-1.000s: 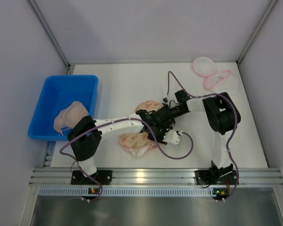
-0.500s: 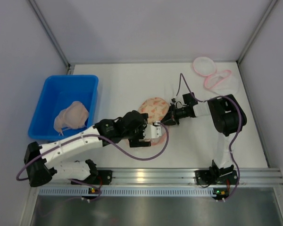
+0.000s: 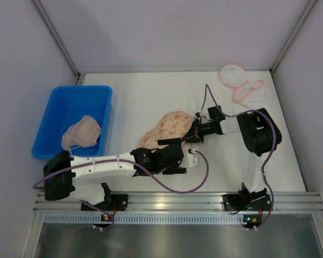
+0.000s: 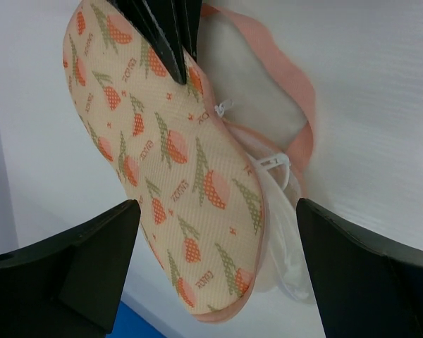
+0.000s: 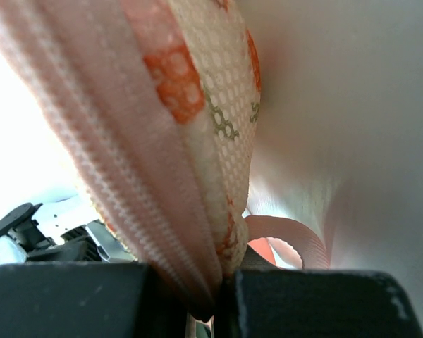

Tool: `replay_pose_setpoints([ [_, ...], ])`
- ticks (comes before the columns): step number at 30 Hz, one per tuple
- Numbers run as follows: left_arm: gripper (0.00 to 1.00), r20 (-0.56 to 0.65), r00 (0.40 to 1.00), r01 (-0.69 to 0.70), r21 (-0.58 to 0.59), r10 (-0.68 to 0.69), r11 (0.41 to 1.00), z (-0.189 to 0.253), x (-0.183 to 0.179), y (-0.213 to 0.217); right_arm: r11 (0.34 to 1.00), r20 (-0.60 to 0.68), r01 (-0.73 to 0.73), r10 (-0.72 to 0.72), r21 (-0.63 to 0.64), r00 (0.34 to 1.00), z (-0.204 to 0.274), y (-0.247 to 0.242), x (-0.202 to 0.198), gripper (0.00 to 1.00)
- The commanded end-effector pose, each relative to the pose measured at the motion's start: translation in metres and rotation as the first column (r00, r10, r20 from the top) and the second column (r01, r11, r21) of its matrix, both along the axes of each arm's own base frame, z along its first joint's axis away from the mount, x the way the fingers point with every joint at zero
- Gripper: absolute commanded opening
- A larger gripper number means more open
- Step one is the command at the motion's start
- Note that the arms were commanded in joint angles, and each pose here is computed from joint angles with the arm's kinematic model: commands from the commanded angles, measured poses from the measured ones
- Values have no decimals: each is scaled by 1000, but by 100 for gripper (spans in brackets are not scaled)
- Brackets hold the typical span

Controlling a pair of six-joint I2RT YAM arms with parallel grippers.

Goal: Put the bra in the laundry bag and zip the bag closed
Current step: Zip the laundry bag at the center of the board.

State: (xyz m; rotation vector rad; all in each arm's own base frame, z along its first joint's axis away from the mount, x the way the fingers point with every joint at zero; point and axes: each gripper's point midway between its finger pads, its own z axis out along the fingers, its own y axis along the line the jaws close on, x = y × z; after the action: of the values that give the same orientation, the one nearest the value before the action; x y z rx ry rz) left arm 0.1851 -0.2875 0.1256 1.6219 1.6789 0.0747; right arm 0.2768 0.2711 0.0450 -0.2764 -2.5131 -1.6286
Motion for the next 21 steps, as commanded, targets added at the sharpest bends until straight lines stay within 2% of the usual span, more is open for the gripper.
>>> replay_pose_setpoints([
  [1,98,44,995,-83,-71,86,994,6,12,-19,1000,28,-1,1,15,1000,17,4,0,0],
  [8,98,109,986,-125,-6,125,992,-19,26,-18,1000,28,-11,10,28,1000,21,4,-2,0],
  [14,98,175,973,-159,22,153,987,-21,42,-5,997,38,-68,70,-44,997,8,-3,-9,0],
  [18,98,175,973,-167,84,150,982,-38,46,9,996,43,-78,80,-48,996,8,-3,-8,0],
  [21,98,176,974,-159,85,142,984,-43,49,11,996,46,-83,85,-42,995,10,-2,-9,0],
])
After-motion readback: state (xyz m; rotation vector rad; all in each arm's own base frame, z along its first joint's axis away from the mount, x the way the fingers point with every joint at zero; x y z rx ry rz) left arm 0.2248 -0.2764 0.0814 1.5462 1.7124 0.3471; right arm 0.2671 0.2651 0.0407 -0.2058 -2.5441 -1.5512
